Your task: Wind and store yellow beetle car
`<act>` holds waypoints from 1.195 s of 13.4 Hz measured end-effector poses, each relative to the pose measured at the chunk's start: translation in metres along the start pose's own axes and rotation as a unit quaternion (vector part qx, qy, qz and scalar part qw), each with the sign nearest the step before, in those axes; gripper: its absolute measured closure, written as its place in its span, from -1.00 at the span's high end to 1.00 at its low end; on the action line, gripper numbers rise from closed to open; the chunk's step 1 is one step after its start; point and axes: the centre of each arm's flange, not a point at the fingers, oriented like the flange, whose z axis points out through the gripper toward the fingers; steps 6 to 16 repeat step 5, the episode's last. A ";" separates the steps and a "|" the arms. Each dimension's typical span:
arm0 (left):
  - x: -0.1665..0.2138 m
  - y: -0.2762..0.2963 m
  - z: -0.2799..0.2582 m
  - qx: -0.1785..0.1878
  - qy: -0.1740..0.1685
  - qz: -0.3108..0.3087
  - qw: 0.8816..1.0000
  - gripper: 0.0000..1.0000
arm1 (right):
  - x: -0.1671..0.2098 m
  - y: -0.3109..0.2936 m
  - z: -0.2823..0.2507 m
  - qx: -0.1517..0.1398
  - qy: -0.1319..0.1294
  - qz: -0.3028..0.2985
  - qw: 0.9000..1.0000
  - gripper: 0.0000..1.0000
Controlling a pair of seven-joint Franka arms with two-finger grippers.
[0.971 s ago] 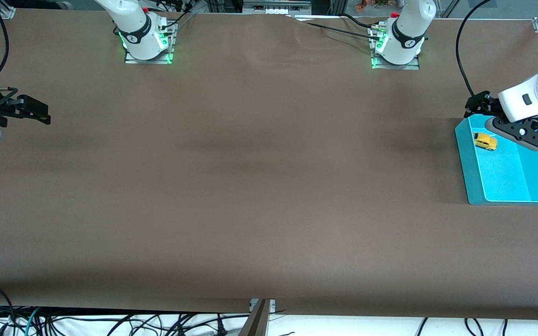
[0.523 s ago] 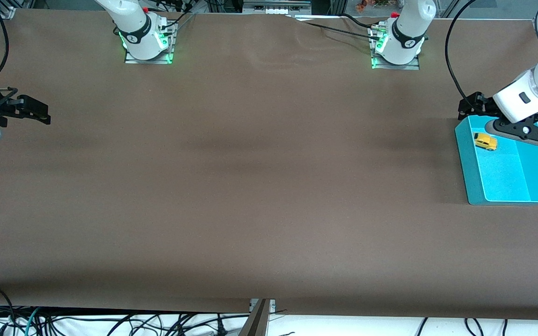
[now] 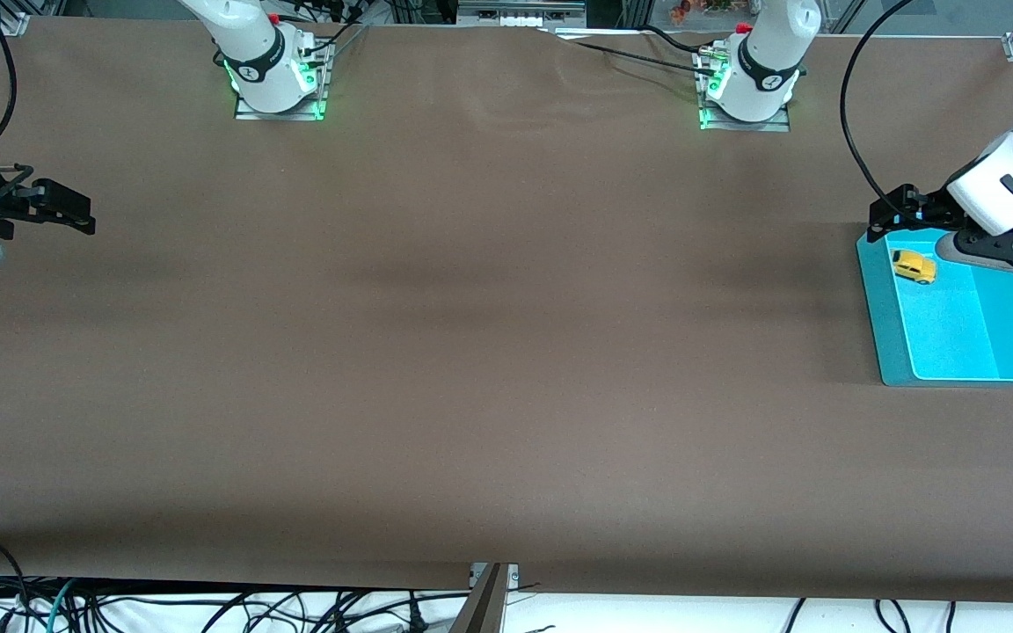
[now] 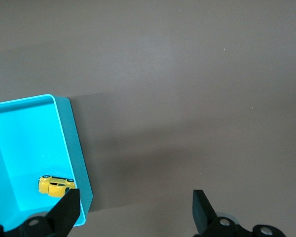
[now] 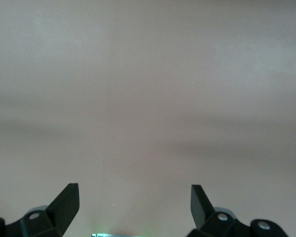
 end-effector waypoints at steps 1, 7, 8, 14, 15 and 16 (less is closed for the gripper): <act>0.000 -0.001 0.000 0.000 0.000 -0.010 1.000 1.00 | 0.000 0.000 0.000 0.000 0.000 0.000 1.000 1.00; -0.001 -0.001 0.001 -0.001 -0.005 -0.031 1.000 1.00 | 0.000 0.000 0.000 0.000 0.000 0.000 1.000 1.00; -0.001 -0.001 0.001 -0.001 -0.005 -0.031 1.000 1.00 | 0.000 0.000 0.000 0.000 0.000 0.000 1.000 1.00; -0.001 -0.001 0.001 -0.001 -0.005 -0.031 1.000 1.00 | 0.000 0.000 0.000 0.000 0.000 0.000 1.000 1.00; -0.001 -0.001 0.001 -0.001 -0.005 -0.031 1.000 1.00 | 0.000 0.000 0.000 0.000 0.000 0.000 1.000 1.00; -0.001 -0.001 0.001 -0.001 -0.005 -0.031 1.000 1.00 | 0.000 0.000 0.000 0.000 0.000 0.000 1.000 1.00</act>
